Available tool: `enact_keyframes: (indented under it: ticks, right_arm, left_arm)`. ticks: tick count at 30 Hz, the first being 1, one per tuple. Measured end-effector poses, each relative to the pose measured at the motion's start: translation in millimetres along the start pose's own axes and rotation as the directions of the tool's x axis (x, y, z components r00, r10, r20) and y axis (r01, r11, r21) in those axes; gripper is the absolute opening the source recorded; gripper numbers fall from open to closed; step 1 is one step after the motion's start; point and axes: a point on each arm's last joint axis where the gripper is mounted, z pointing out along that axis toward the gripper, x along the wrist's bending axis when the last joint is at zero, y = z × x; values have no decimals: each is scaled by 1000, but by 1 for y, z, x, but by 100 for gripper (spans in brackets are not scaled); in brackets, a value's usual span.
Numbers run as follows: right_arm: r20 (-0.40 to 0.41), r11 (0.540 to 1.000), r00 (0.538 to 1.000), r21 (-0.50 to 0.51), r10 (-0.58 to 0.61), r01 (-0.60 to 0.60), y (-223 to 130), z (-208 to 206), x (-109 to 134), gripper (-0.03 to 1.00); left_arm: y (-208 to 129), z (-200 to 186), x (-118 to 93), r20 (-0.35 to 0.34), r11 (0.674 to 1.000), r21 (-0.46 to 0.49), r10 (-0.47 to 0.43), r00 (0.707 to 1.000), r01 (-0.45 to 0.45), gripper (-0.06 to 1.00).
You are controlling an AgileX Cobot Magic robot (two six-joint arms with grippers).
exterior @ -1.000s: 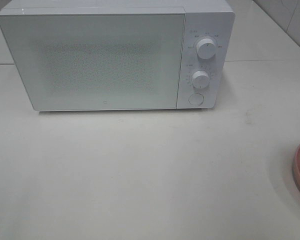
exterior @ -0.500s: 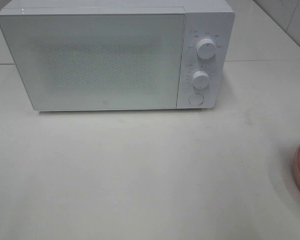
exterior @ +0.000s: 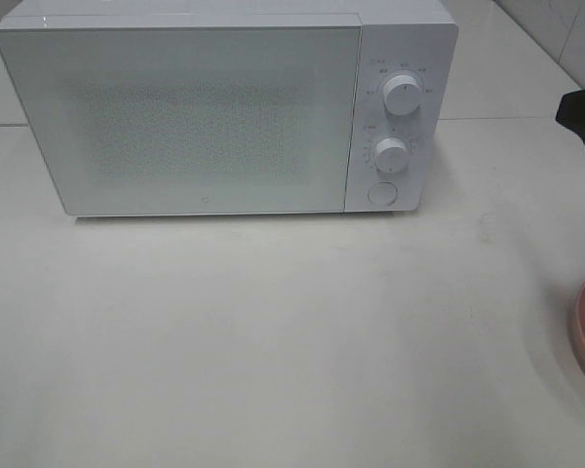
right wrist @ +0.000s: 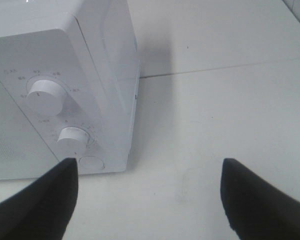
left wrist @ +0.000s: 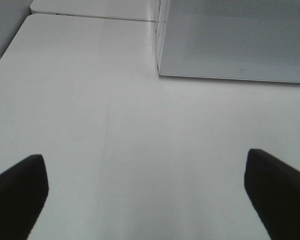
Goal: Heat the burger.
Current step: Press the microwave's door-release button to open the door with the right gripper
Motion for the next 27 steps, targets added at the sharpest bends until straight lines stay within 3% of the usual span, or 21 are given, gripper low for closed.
enact_keyframes:
  ticks: [7, 17, 27]
  right_arm:
    - [11, 995, 1000, -95, -28, 29, -14, 14, -5, 75]
    - [48, 990, 997, -120, -68, 74, -46, 28, -13, 75]
    - [-12, 976, 990, -170, -141, 137, -63, 35, 20, 75]
  left_arm:
    - [0, 0, 0, 0, 1000, 0, 0, 1000, 0, 99]
    - [0, 0, 0, 0, 1000, 0, 0, 1000, 0, 99]
    - [0, 0, 0, 0, 1000, 0, 0, 1000, 0, 99]
